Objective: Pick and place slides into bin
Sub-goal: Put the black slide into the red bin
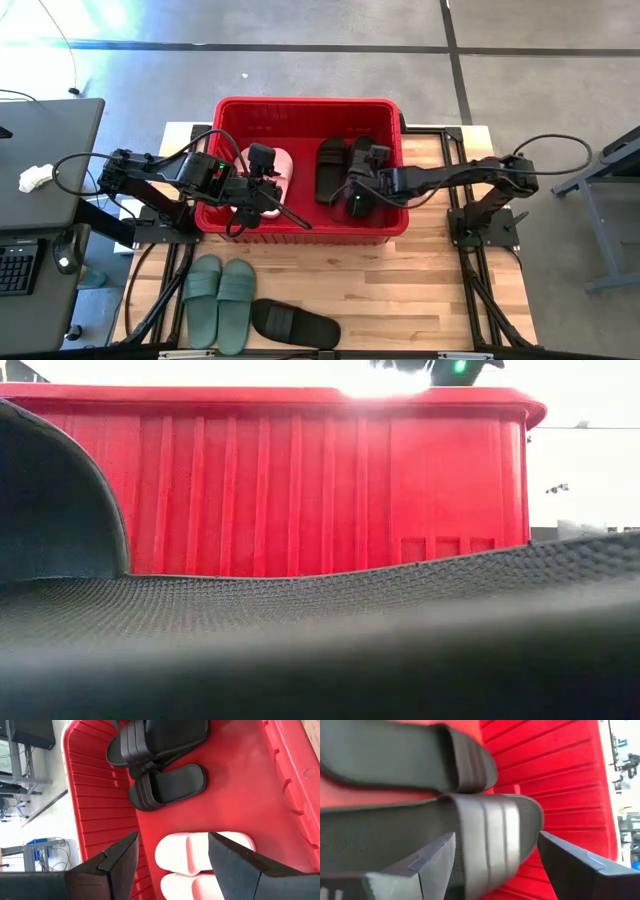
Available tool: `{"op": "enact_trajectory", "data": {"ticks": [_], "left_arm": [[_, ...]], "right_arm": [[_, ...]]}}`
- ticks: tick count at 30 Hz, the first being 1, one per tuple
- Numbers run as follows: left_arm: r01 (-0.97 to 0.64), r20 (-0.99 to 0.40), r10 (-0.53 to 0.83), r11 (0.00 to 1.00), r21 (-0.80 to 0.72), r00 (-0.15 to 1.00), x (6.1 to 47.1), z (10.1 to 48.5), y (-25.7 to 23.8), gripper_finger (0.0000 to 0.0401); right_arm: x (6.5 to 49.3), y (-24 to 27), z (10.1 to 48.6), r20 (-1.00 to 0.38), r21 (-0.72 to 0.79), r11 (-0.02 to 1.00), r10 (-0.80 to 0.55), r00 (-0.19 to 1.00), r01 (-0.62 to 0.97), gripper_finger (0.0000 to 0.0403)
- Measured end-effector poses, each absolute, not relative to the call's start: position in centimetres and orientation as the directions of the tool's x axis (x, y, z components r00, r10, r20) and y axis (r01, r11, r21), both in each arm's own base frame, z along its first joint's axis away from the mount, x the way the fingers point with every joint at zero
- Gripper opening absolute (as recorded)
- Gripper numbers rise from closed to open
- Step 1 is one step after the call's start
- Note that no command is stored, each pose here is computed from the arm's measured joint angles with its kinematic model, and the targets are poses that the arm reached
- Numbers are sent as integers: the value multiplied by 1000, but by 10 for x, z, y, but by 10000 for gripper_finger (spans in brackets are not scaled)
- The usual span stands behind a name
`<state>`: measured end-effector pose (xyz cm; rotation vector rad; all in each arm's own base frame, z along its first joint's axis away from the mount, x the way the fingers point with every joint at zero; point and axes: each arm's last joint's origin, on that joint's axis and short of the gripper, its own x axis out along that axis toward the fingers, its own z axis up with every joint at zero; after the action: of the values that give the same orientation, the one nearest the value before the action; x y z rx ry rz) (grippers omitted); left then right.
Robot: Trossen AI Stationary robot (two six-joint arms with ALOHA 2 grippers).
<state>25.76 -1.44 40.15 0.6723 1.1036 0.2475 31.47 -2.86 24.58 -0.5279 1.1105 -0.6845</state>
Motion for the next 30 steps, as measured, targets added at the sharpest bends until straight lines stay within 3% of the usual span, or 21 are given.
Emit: {"op": "enact_trajectory", "data": {"ticks": [11,16,19,22,25,30], "left_arm": [[73,-740,502,804,590,448,258,402,-14,221],[24,-741,499,822,568,451,258,402,-14,221],[-1,-753,466,851,526,464,259,402,-15,221],[-12,-764,405,887,462,503,262,403,-17,221],[0,-768,313,926,378,559,267,405,-21,221],[41,-732,179,962,272,657,276,411,-25,221]], "right_arm": [[275,-28,315,-512,-584,675,-737,441,450,272],[251,-24,360,-412,-372,794,-605,681,480,272],[234,-17,386,-327,-193,915,-401,856,355,272],[215,-10,405,-237,-81,985,-167,957,152,272],[199,-1,416,-178,-41,998,29,984,-37,272],[187,21,421,-151,-82,972,208,966,-222,272]]}}
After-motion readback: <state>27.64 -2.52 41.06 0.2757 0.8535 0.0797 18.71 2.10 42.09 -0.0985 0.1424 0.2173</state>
